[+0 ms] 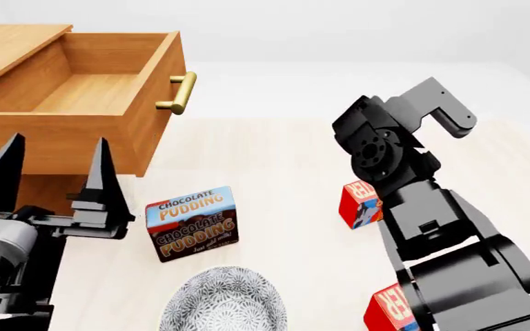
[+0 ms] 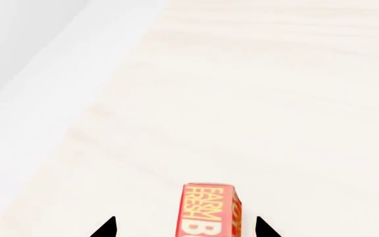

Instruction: Put the butter at the front in the top drawer of the cabinet and close it.

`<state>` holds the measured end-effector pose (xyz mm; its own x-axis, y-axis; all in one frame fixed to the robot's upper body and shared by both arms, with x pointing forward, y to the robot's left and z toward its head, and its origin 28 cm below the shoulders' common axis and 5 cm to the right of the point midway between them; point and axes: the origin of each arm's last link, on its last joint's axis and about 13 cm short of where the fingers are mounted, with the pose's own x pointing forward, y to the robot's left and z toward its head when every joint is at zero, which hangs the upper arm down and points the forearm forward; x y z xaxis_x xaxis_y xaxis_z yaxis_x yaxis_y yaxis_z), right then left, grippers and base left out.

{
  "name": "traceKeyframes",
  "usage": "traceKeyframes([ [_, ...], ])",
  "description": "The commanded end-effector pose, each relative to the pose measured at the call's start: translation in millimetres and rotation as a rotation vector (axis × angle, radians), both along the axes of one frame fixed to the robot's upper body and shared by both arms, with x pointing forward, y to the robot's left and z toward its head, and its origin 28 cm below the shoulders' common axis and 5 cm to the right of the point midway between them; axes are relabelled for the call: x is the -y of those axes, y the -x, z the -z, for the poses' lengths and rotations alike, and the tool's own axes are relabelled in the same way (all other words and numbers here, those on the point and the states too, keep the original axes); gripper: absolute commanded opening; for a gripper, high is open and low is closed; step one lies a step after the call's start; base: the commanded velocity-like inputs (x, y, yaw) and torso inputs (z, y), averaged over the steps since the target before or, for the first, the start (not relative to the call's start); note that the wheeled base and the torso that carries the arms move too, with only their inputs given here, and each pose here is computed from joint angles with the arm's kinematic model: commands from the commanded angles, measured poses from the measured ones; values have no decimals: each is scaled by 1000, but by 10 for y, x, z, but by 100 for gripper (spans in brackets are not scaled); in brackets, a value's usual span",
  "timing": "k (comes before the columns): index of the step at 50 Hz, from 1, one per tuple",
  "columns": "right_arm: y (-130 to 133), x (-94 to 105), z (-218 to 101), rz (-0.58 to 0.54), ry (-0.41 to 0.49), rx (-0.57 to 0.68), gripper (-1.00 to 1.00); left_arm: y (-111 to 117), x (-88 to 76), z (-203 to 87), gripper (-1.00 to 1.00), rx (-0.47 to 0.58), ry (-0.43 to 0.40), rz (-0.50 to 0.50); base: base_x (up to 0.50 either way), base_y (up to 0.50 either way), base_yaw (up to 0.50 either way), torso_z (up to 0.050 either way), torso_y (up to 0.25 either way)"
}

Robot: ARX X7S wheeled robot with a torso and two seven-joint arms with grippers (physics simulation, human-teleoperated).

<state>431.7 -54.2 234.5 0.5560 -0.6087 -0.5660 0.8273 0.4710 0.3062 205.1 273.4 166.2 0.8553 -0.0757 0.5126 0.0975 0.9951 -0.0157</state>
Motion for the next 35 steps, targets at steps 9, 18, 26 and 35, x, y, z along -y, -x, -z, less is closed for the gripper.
traceKeyframes([
  [9, -20, -16, 57, -29, -3, -10, 100, 40, -26, -2, 100, 48, 8, 19, 0, 0, 0, 0, -189],
  [18, -23, -12, 63, -26, 1, -13, 100, 43, -21, 5, 100, 49, -1, 20, 0, 0, 0, 0, -233],
  [26, -18, -23, 54, -27, 6, -13, 100, 70, -26, -4, 100, 58, -2, 22, 0, 0, 0, 0, -124],
  [35, -7, -27, 55, -34, 6, -16, 100, 107, -24, -17, 100, 62, -9, 25, 0, 0, 0, 0, 0],
])
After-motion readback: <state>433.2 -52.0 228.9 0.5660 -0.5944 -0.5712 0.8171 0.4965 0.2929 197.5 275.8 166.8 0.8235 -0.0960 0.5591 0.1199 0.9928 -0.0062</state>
